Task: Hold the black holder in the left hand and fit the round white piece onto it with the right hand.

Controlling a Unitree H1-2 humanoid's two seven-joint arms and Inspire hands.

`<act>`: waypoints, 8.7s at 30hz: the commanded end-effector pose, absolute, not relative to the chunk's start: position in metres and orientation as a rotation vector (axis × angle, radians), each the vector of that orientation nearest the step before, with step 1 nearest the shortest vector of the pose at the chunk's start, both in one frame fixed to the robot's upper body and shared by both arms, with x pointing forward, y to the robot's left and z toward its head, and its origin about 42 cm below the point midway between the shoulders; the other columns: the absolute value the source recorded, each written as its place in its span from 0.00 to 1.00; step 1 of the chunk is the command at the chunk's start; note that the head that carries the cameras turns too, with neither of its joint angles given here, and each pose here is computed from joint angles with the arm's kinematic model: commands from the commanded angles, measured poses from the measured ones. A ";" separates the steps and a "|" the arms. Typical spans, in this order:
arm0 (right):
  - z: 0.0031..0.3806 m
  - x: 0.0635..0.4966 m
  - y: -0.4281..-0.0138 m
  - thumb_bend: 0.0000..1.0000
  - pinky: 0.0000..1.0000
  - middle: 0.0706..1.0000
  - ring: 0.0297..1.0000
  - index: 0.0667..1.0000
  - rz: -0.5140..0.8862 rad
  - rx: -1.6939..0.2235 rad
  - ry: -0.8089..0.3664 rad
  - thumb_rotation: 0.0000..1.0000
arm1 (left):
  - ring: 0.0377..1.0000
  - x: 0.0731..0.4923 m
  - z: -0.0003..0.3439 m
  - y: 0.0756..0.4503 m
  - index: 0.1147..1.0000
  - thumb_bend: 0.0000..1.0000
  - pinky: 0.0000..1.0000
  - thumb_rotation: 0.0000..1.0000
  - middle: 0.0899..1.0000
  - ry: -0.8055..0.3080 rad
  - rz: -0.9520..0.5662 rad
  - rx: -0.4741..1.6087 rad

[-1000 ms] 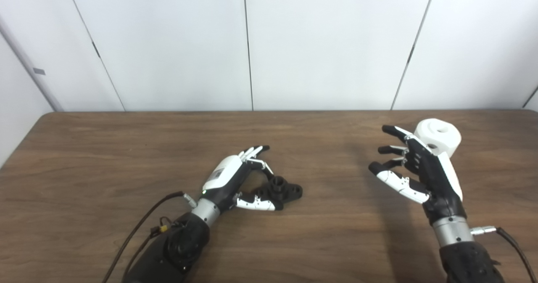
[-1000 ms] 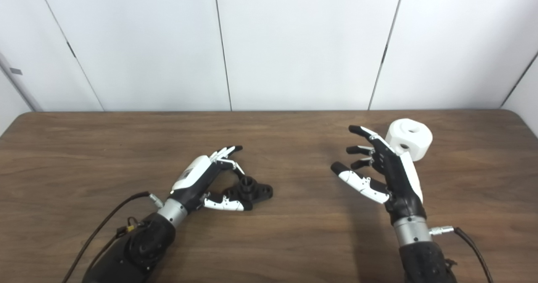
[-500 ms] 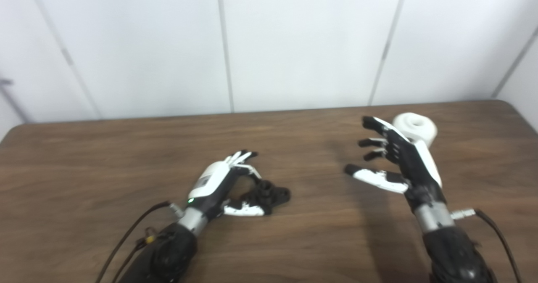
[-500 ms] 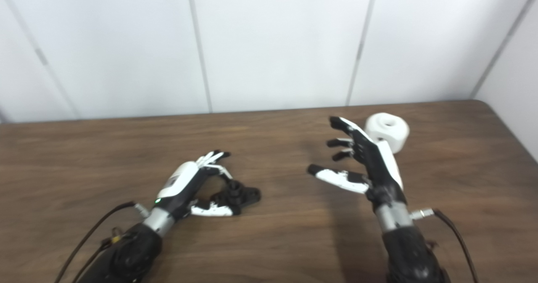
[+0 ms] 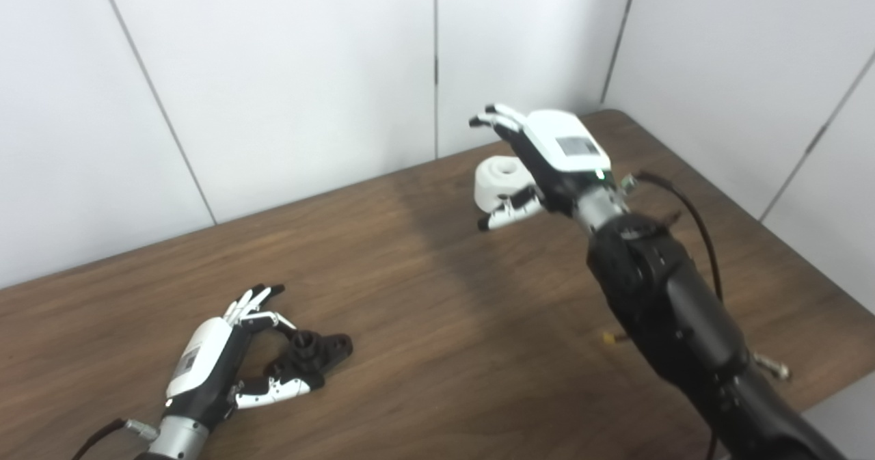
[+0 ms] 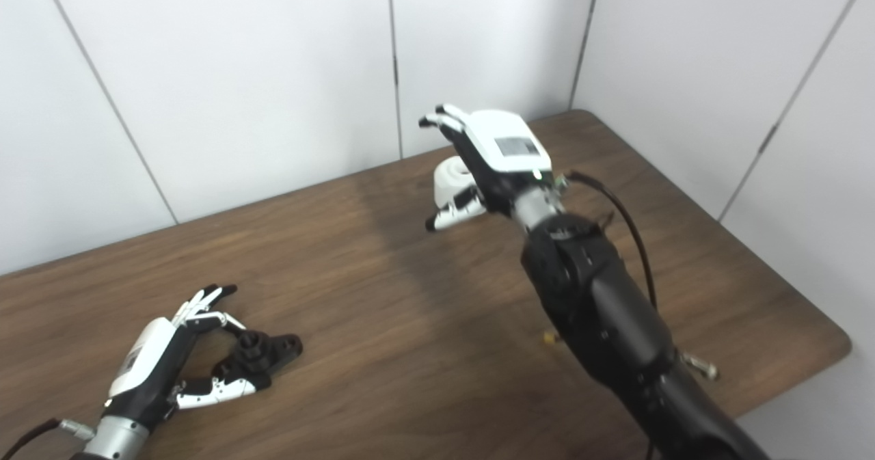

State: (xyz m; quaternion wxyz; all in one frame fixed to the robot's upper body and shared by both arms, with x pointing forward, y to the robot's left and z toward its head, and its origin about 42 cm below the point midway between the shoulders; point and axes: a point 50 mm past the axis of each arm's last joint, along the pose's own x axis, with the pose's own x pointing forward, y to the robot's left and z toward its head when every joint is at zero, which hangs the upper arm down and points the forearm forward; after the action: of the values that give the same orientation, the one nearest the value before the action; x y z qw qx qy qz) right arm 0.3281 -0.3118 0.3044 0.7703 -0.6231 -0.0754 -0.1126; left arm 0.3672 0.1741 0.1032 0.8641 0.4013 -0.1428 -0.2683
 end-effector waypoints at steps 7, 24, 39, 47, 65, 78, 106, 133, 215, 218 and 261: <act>0.350 0.346 -0.337 0.85 0.88 0.98 0.95 0.89 -0.364 -1.465 -0.106 0.30 | 1.00 0.334 0.049 0.187 0.42 0.52 1.00 0.06 0.93 -0.126 -0.651 0.846; 0.358 0.399 -0.350 0.97 0.86 1.00 1.00 0.93 -0.158 -1.499 0.108 0.36 | 1.00 0.329 0.051 0.189 0.42 0.52 1.00 0.05 0.94 -0.115 -0.655 0.844; 0.338 0.433 -0.345 1.00 0.93 1.00 1.00 0.92 0.010 -1.440 0.272 0.40 | 1.00 0.327 0.048 0.186 0.42 0.52 1.00 0.05 0.93 -0.115 -0.652 0.828; 0.329 0.439 -0.355 1.00 0.94 1.00 1.00 0.92 -0.021 -1.440 0.281 0.38 | 1.00 0.327 0.046 0.188 0.42 0.52 1.00 0.05 0.93 -0.111 -0.651 0.820; 0.327 0.441 -0.383 0.97 0.95 1.00 1.00 0.92 -0.099 -1.454 0.325 0.35 | 1.00 0.325 0.042 0.191 0.42 0.52 1.00 0.05 0.94 -0.100 -0.654 0.828; 0.314 0.446 -0.383 0.97 0.94 1.00 1.00 0.89 -0.111 -1.401 0.346 0.36 | 1.00 0.324 0.041 0.192 0.42 0.52 1.00 0.05 0.94 -0.103 -0.651 0.831; 0.288 0.452 -0.366 0.95 0.94 1.00 0.99 0.87 -0.108 -1.324 0.339 0.37 | 1.00 0.317 0.042 0.189 0.42 0.52 1.00 0.06 0.94 -0.108 -0.656 0.836; 0.258 0.450 -0.368 0.52 0.91 0.77 0.83 0.45 -0.287 -1.381 0.168 0.14 | 1.00 0.315 0.043 0.190 0.42 0.52 1.00 0.06 0.93 -0.116 -0.641 0.824; 0.328 0.364 -0.190 0.52 0.74 0.79 0.84 0.44 0.426 -1.127 -0.299 0.14 | 1.00 0.335 0.062 0.122 0.42 0.52 1.00 0.06 0.94 -0.108 -0.603 0.841; 0.324 0.363 -0.189 0.52 0.73 0.78 0.84 0.44 0.432 -1.118 -0.289 0.14 | 1.00 0.335 0.063 0.121 0.42 0.52 1.00 0.06 0.94 -0.108 -0.604 0.839; 0.277 0.379 -0.186 0.52 0.79 0.79 0.83 0.45 0.490 -1.134 -0.173 0.13 | 1.00 0.322 0.074 0.105 0.42 0.52 1.00 0.06 0.93 -0.136 -0.636 0.828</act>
State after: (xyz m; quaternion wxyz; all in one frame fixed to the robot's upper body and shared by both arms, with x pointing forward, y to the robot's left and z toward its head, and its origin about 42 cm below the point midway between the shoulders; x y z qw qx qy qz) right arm 0.3710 -0.1871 0.2595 0.8151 -0.5210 -0.0461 0.2490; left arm 0.3523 0.1259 0.1078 0.8767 0.4027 -0.1173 -0.2357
